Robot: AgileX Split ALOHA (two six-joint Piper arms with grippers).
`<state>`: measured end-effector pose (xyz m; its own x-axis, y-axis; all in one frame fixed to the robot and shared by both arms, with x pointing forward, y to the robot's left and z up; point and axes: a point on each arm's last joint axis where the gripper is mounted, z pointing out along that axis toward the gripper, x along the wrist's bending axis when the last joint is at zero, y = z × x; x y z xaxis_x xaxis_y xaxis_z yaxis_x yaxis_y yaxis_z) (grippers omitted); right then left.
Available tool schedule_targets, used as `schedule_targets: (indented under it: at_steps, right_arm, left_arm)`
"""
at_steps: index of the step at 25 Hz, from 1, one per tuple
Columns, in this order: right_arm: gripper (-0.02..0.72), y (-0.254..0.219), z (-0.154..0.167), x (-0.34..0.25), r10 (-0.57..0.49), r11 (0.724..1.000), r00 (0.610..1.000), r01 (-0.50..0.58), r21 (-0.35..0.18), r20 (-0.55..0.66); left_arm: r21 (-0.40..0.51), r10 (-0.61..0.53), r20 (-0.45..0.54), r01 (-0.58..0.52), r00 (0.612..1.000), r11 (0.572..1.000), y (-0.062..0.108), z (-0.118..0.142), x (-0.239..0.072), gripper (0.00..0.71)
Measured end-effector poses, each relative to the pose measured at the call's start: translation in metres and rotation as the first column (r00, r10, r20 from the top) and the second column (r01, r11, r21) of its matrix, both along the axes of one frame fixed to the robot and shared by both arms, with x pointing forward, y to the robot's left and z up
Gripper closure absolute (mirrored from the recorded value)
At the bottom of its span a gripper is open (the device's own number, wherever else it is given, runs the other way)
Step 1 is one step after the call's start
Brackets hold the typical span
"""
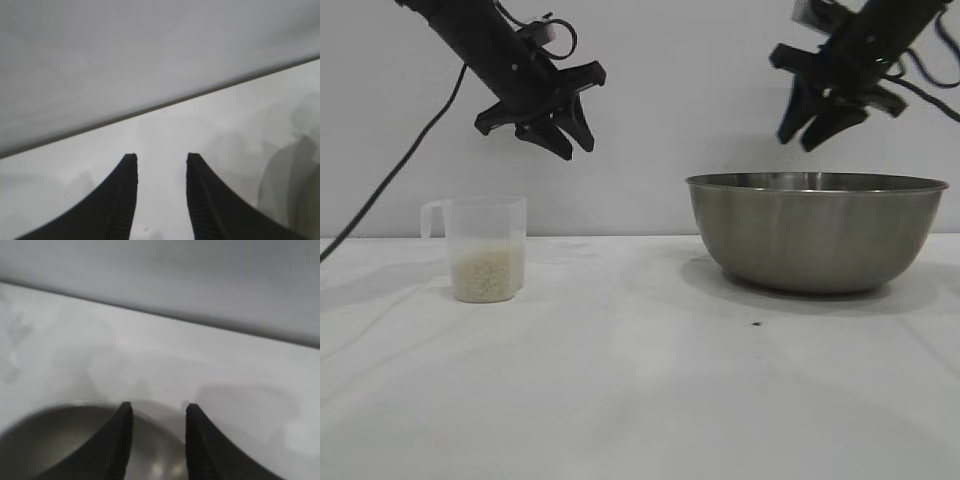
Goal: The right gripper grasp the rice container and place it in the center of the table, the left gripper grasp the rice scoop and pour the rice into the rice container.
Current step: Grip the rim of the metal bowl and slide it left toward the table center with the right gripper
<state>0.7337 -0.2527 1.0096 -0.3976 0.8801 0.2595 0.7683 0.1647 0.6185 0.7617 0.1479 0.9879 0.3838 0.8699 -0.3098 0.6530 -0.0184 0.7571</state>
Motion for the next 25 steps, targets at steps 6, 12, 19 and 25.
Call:
schedule_targets:
  at_steps: [6,12,19,25]
  right_arm:
    - [0.447,-0.045,0.041,-0.021,-0.045,0.999,0.998,0.044,-0.019,-0.037]
    - [0.447,-0.047,0.037,-0.038,-0.012,0.999,0.977,0.004,-0.040,-0.211]
    - [0.447,-0.049,0.014,-0.049,-0.023,0.998,0.947,0.000,-0.070,-0.320]
    - [0.447,-0.051,-0.030,-0.060,-0.026,0.996,0.899,-0.013,-0.086,-0.438]
  left_arm:
    - [0.011,-0.050,-0.012,0.050,0.999,0.999,0.004,0.026,-0.010,0.515]
    - [0.097,-0.146,-0.140,0.160,0.979,0.982,0.006,0.030,-0.028,0.515]
    - [0.112,-0.168,-0.181,0.190,0.969,0.975,0.008,0.038,-0.036,0.515]
    - [0.112,-0.165,-0.180,0.187,0.970,0.976,0.008,0.037,-0.036,0.515]
